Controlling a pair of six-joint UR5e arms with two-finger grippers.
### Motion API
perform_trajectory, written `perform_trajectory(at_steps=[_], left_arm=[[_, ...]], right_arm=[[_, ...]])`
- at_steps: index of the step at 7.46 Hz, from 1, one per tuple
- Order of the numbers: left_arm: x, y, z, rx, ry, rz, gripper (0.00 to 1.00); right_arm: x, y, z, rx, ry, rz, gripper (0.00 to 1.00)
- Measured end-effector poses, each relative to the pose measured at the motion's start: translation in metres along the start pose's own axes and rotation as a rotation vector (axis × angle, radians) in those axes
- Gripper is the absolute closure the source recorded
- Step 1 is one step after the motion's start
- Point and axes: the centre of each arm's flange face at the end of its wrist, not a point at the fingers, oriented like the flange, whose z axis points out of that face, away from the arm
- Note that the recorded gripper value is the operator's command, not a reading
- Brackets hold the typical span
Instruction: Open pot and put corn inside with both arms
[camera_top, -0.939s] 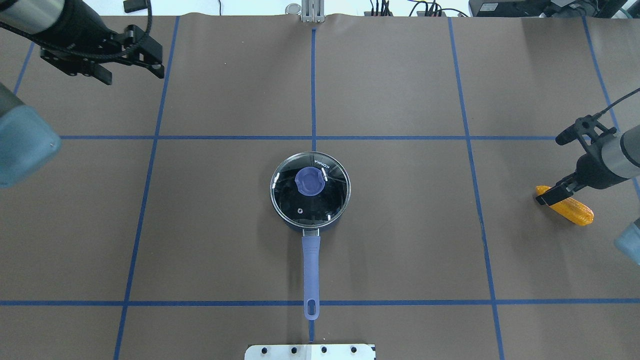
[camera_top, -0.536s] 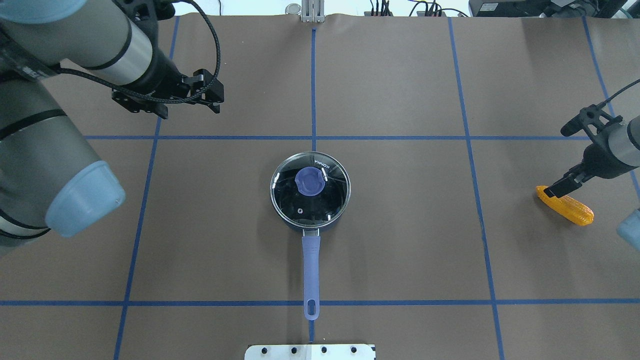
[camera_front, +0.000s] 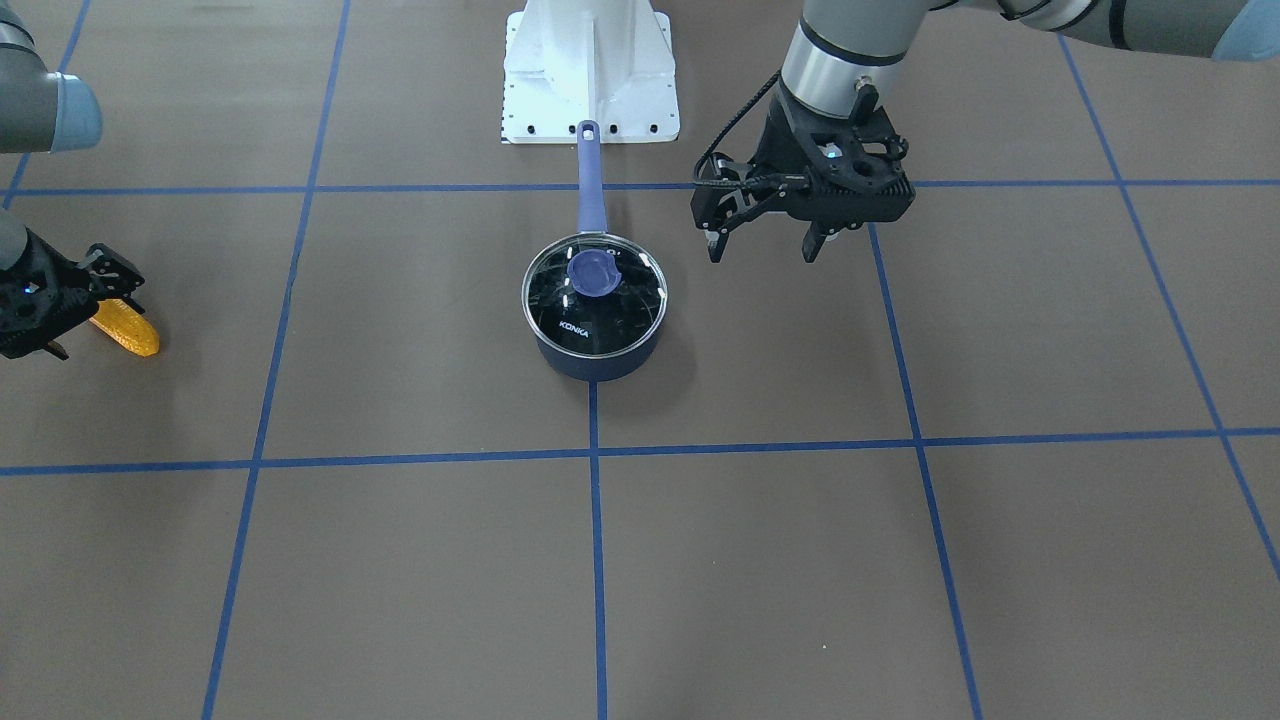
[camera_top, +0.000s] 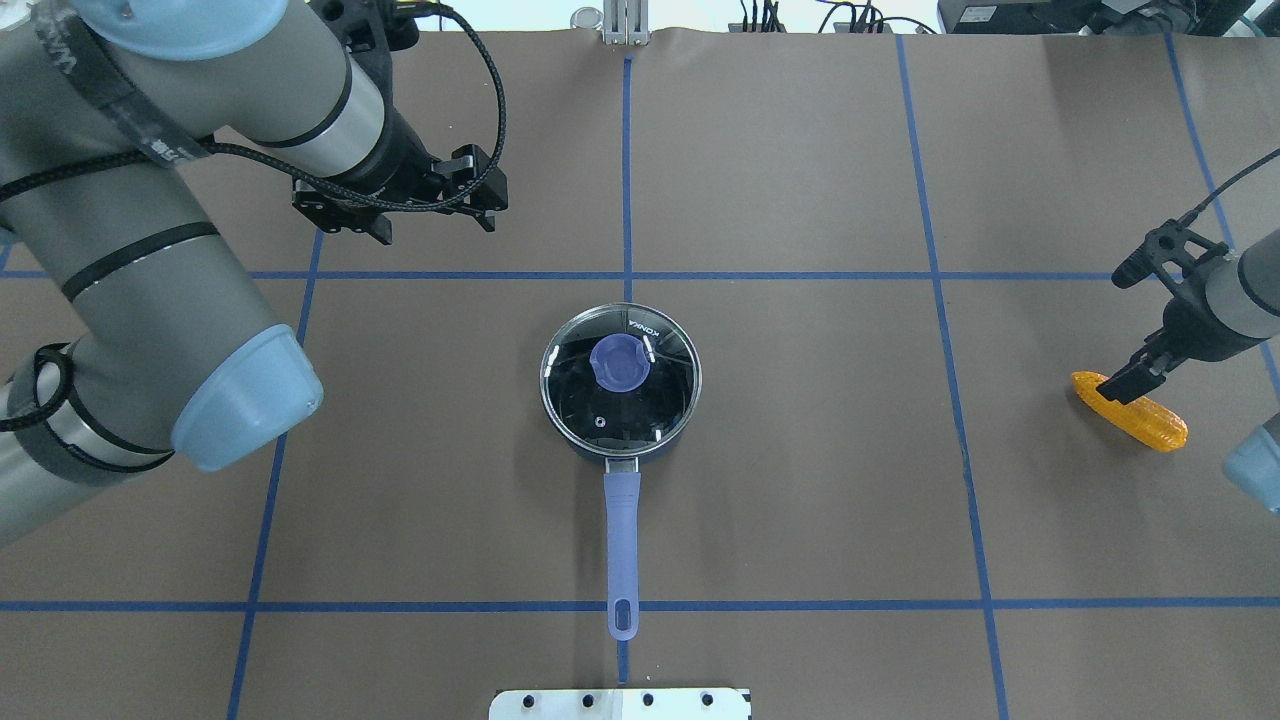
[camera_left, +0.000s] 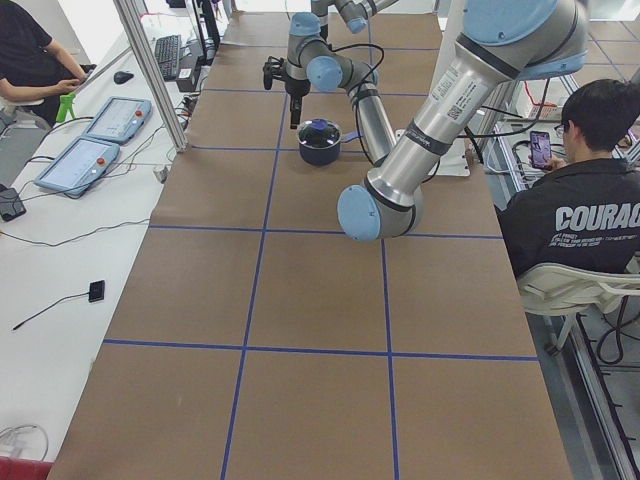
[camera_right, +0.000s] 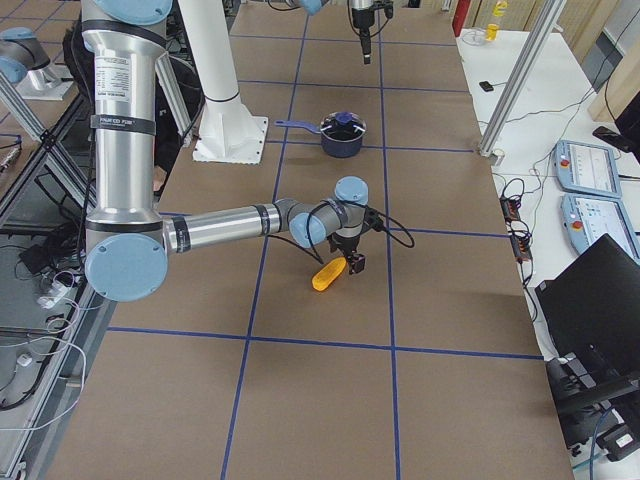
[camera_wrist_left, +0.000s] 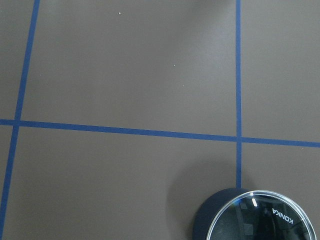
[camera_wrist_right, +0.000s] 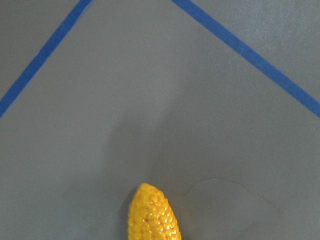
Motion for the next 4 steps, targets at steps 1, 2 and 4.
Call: perform_trajectory(at_steps=[1, 2, 4], left_arm=[[0.010, -0.005, 0.003, -0.001, 0.000, -0.007, 0.03], [0.022, -0.010, 0.006, -0.003, 0.000, -0.018, 0.03], [0.037, -0.015, 0.008, -0.006, 0.001, -0.033, 0.03]], right_arm=[[-0.002, -0.002, 0.004, -0.005, 0.006, -0.008, 0.00], [-0.004, -0.003, 0.007, -0.009, 0.008, -0.012, 0.00], [-0.004, 0.000, 0.011, -0.017, 0.011, -0.014, 0.02]])
